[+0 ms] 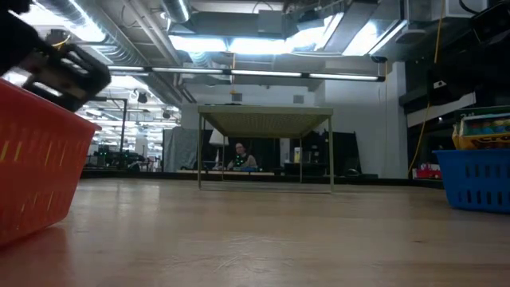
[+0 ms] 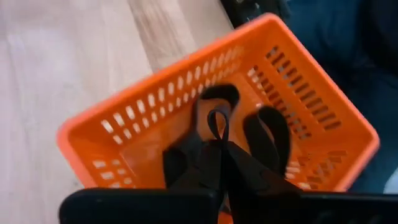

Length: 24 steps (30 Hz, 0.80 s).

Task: Pick & Place Office Desk Supplies
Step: Put the black rubber band into the orange bin, then return to Home Position

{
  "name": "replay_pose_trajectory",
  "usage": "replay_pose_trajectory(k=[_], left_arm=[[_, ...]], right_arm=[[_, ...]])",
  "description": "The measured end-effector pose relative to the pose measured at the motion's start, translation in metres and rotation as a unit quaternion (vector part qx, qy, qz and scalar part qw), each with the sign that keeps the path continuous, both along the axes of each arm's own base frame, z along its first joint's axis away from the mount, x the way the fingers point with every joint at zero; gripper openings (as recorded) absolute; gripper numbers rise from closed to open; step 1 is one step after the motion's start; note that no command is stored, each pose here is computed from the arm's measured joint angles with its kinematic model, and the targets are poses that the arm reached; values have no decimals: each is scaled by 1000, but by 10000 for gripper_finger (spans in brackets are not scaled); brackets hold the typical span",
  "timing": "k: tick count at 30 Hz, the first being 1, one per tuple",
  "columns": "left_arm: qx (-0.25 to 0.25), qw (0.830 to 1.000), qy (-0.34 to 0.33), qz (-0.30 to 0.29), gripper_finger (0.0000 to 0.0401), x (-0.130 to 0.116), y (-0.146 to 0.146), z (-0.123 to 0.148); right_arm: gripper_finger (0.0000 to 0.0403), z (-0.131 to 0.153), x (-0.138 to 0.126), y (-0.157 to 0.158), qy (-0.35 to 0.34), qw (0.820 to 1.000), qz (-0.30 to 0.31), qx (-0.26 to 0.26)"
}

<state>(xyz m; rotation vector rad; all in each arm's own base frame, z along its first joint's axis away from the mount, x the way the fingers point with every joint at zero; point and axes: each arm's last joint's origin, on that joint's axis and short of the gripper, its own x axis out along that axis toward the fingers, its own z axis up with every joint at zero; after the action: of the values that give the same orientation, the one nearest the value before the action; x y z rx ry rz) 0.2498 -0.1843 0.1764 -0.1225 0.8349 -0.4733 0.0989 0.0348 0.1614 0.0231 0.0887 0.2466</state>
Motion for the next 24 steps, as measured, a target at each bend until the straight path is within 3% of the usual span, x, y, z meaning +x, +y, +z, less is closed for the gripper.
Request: replay_pose_trajectory(k=[13, 24], left_arm=[[-31, 997, -74, 17, 77, -2, 10, 36], [-41, 996, -83, 6, 167, -4, 6, 39]], right_arm=[[98, 0, 0, 0, 0, 1000, 0, 0], [98, 0, 0, 0, 0, 1000, 0, -1]])
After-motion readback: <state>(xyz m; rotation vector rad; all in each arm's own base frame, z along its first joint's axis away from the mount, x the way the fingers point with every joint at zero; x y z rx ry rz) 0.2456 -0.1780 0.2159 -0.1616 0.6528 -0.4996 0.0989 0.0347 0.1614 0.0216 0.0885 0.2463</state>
